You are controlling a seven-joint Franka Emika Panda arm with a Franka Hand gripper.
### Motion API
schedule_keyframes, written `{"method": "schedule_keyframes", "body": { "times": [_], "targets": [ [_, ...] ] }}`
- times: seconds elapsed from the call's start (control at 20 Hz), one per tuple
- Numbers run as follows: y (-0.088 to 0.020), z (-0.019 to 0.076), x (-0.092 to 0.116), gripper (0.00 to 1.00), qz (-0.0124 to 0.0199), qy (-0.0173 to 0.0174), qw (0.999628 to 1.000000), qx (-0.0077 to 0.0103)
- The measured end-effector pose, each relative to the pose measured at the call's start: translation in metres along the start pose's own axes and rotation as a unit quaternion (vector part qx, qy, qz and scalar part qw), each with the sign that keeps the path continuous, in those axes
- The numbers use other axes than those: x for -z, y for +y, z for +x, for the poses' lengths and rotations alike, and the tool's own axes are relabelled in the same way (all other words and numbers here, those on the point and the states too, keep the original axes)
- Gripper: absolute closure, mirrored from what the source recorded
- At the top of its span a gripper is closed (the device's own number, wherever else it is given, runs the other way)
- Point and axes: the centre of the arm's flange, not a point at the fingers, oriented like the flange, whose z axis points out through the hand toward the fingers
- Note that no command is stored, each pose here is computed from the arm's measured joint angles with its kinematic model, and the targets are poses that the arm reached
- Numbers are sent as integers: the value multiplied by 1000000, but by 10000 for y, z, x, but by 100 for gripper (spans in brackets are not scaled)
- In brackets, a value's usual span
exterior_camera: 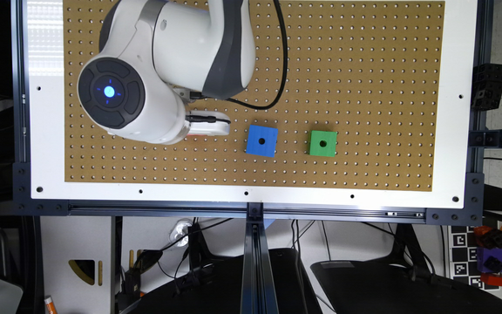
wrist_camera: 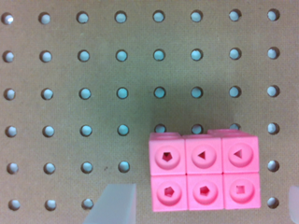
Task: Pick up pink block.
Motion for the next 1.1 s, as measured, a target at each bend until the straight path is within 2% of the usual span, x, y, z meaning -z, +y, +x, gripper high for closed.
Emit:
{"method": "schedule_keyframes", "body": {
  "times": [0.1, 0.25, 0.4, 0.75, 0.95, 1.0, 1.05, 1.1],
  "targets": [
    [0, 0, -2, 0, -66, -110, 1000000, -10],
    [12, -19, -145, 0, -3150, -5327, 999981, -84],
    [14, -22, -251, 0, -3162, -5734, 999979, -136],
    [7, -10, -252, 0, -2669, -4999, 999984, -182],
    [21, -32, -407, 0, -4813, -8817, 999950, -257],
    [17, -25, -437, 0, -2944, -6009, 999978, -192],
    [11, -23, -434, 0, -2686, -5764, 999980, 50],
    [16, -17, -429, 100, -2535, -5227, 999983, -567]
  ]
}}
